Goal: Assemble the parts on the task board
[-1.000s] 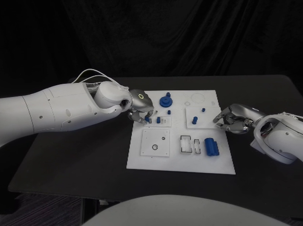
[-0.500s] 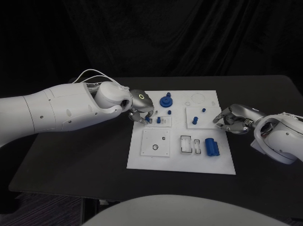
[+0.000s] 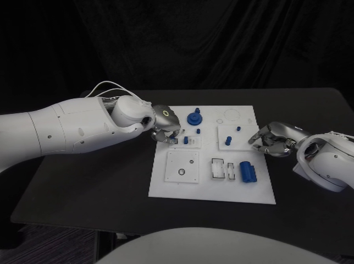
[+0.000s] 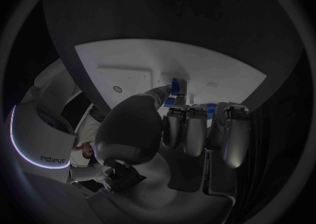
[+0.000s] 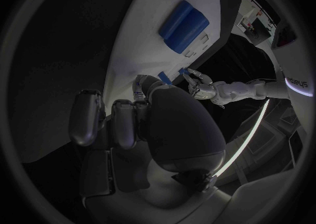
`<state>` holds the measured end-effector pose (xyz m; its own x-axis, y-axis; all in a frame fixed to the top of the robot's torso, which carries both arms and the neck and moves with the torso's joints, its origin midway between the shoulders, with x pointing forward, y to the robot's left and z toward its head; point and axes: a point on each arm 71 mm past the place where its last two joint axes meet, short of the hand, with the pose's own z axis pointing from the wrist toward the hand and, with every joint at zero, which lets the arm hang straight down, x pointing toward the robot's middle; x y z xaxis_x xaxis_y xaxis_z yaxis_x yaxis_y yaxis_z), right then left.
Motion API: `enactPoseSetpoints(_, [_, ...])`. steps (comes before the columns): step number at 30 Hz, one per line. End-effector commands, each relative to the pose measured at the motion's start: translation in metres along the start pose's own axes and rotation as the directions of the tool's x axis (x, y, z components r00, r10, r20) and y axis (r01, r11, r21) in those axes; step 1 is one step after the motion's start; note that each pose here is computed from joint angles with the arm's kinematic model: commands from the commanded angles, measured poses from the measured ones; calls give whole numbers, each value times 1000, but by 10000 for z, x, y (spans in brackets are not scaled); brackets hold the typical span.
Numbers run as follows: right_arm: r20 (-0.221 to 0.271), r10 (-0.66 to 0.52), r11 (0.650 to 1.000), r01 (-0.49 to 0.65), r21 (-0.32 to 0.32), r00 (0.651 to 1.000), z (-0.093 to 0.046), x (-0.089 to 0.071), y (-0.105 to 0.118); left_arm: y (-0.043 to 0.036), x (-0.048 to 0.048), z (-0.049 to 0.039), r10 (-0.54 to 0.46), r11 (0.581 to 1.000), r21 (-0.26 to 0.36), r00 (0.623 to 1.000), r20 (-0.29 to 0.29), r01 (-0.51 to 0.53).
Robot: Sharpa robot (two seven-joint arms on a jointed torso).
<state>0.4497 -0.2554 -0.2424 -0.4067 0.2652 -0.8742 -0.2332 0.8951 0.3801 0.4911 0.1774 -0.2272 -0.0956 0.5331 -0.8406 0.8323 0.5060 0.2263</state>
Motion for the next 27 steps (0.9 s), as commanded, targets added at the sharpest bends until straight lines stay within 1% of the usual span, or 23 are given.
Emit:
enactPoseSetpoints(1, [-17, -3, 1000, 4, 18, 1000, -4, 20, -14, -33, 56, 12, -7, 1000, 15, 1000, -26, 7])
enactPoseSetpoints(12, [-20, -3, 1000, 4, 20, 1000, -7, 21, -17, -43, 72, 15, -9, 1000, 17, 1000, -29, 10])
enactPoseSetpoints(18, [-19, -3, 1000, 4, 21, 1000, -8, 21, -18, -37, 69, 15, -7, 1000, 15, 1000, -16, 7])
enactPoseSetpoints(24, [-20, -4, 1000, 4, 26, 1000, -10, 20, -28, -11, 63, 15, -5, 1000, -17, 1000, -3, 5])
enactPoseSetpoints(27, [-20, -4, 1000, 5, 29, 1000, -11, 18, -36, 2, 49, 15, -50, 998, -39, 999, 16, 50])
